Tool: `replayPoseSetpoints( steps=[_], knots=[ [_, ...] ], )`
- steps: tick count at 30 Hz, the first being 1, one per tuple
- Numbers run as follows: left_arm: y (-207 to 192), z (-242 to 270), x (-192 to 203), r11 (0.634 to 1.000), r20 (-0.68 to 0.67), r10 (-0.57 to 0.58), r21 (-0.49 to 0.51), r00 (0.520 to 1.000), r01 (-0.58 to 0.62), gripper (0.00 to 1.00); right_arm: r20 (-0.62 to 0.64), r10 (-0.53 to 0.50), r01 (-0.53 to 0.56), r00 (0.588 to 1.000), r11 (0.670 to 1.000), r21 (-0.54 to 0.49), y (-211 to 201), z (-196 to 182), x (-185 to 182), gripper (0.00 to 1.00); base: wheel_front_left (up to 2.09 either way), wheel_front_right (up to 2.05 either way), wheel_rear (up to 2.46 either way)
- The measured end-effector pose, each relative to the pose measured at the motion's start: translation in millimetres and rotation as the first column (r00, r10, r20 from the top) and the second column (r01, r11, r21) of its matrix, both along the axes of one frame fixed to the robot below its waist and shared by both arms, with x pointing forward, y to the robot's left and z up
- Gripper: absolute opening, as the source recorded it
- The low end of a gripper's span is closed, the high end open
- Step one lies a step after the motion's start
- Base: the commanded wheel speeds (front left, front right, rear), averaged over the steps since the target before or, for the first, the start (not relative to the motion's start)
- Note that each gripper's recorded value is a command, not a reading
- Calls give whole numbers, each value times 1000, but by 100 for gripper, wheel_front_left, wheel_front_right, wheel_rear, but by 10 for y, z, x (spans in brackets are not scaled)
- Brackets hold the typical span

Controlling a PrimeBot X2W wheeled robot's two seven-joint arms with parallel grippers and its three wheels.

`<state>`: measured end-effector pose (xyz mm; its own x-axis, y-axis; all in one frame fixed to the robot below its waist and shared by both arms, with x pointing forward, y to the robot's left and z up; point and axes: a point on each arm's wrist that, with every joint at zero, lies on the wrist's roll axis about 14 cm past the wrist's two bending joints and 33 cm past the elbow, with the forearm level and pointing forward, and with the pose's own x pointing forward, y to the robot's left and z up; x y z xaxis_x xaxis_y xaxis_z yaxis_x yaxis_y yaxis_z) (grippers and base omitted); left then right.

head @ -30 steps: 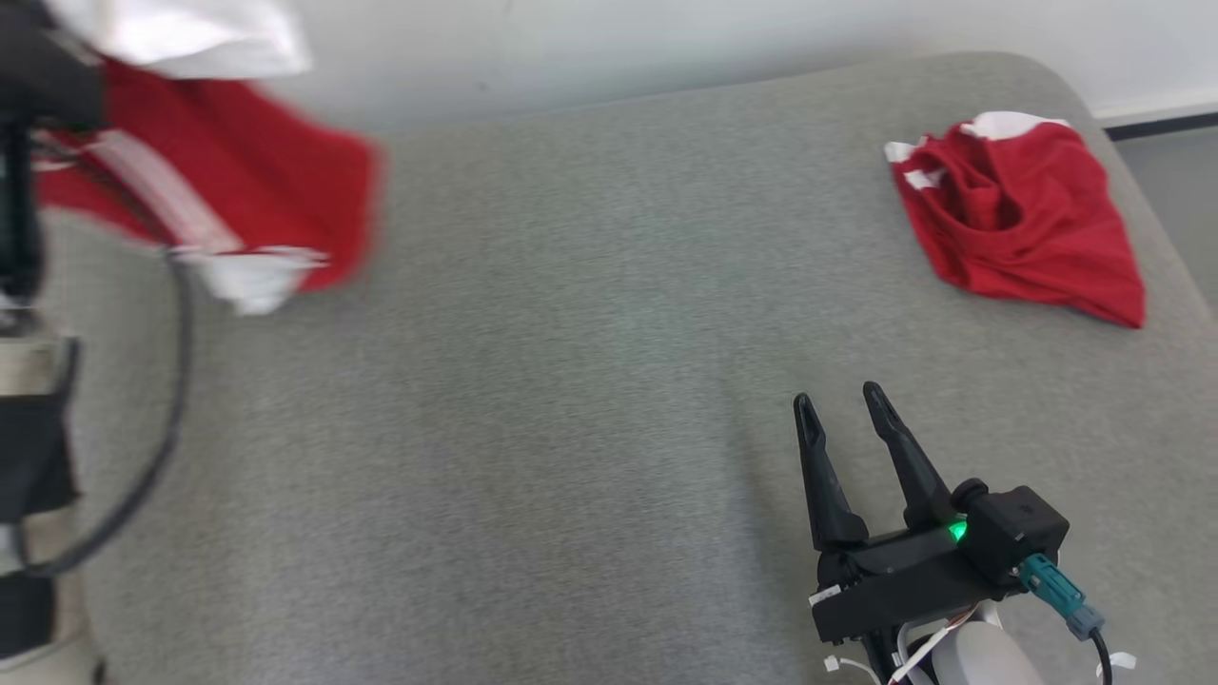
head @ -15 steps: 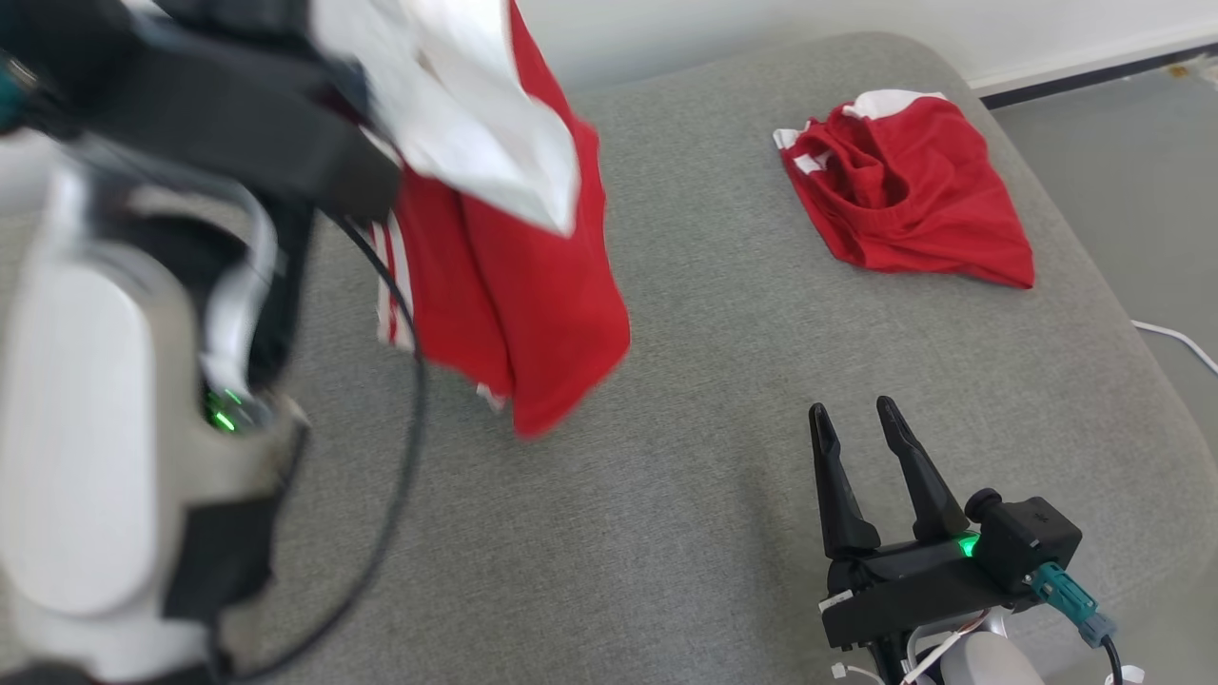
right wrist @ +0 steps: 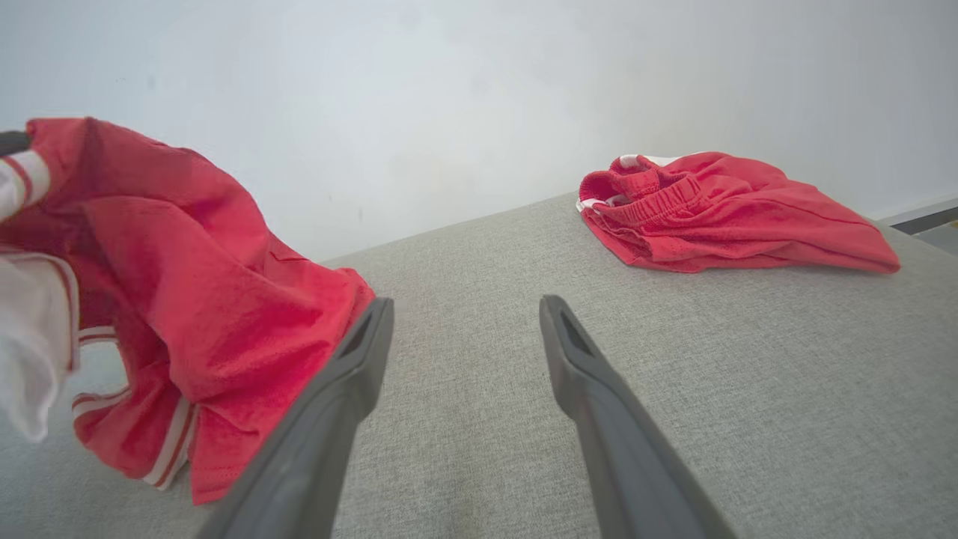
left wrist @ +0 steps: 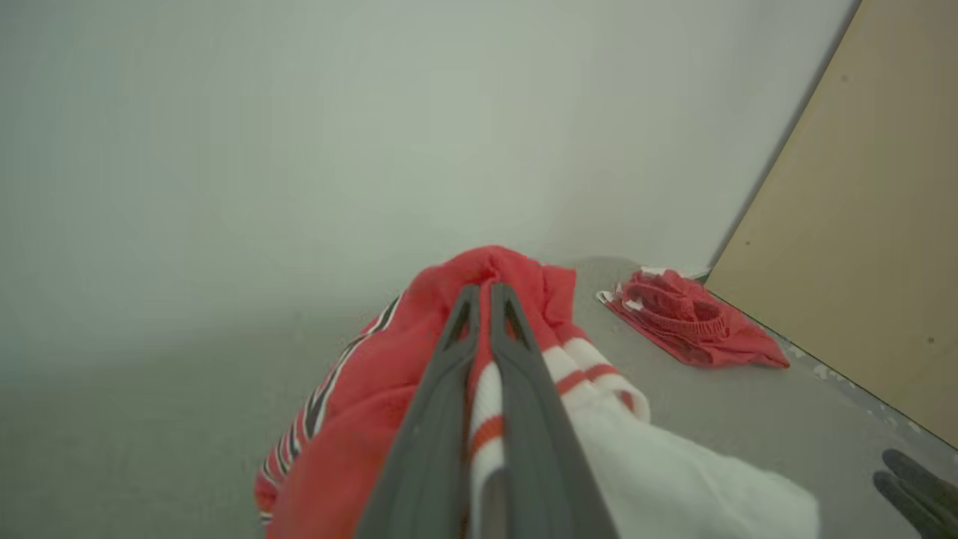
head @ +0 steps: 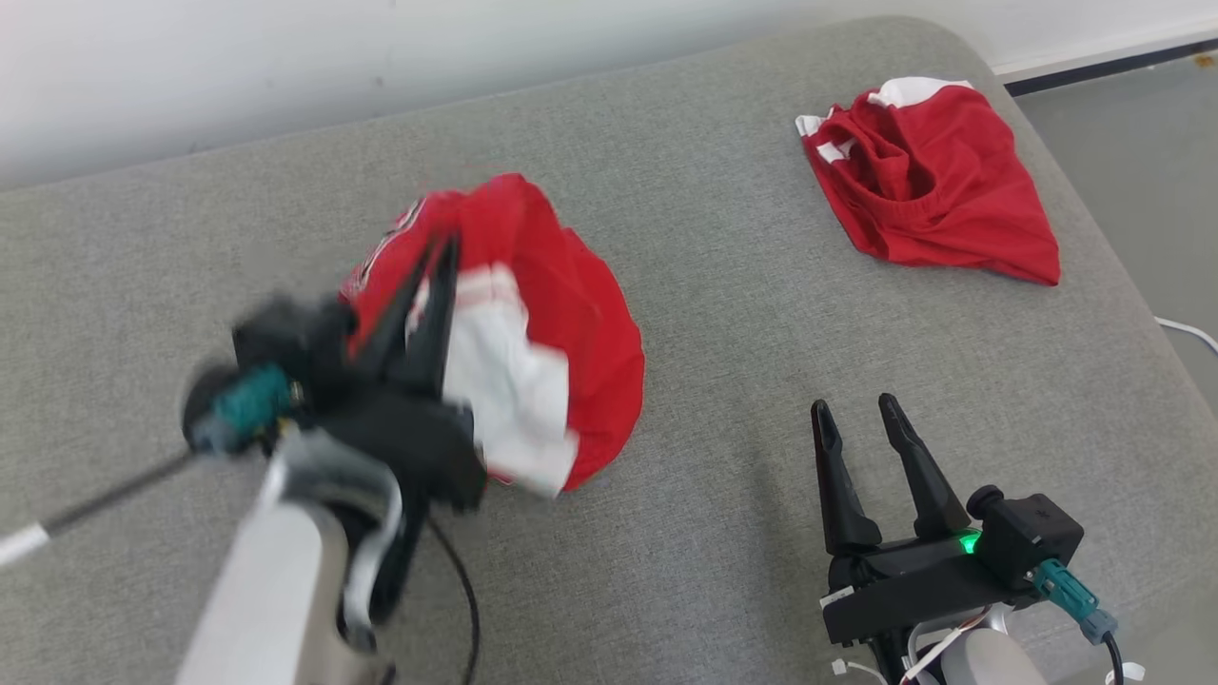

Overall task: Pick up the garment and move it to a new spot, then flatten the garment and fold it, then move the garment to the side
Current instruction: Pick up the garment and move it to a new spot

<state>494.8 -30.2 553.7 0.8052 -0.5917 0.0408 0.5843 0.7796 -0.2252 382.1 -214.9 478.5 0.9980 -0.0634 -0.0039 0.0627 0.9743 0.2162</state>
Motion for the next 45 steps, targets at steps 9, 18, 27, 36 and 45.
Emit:
replayPoseSetpoints(
  steps=[9, 18, 27, 36, 45],
  knots=[
    [112, -994, -394, 997, -227, 13, 74, 974, 4, 0, 1, 24, -24, 1000, 1000, -4, 74, 0, 31, 100, 0, 0, 0],
    [145, -759, -347, 999, -117, 31, 37, 993, -27, 100, 13, 46, -46, 999, 999, -13, 142, 33, 58, 100, 0, 0, 0],
    [598, -180, -256, 986, 90, 168, -1, 982, -169, 100, 47, 79, -78, 996, 997, -23, 251, 139, 48, 100, 0, 0, 0],
    [1393, -169, -460, 925, 139, 376, 2, 916, -380, 100, 92, 106, -103, 990, 994, -35, 345, 288, -15, 100, 0, 0, 0],
    [1920, -400, -811, 843, 112, 526, 59, 843, -535, 100, 102, 117, -114, 988, 993, -37, 385, 316, -72, 100, 0, 0, 0]
  ],
)
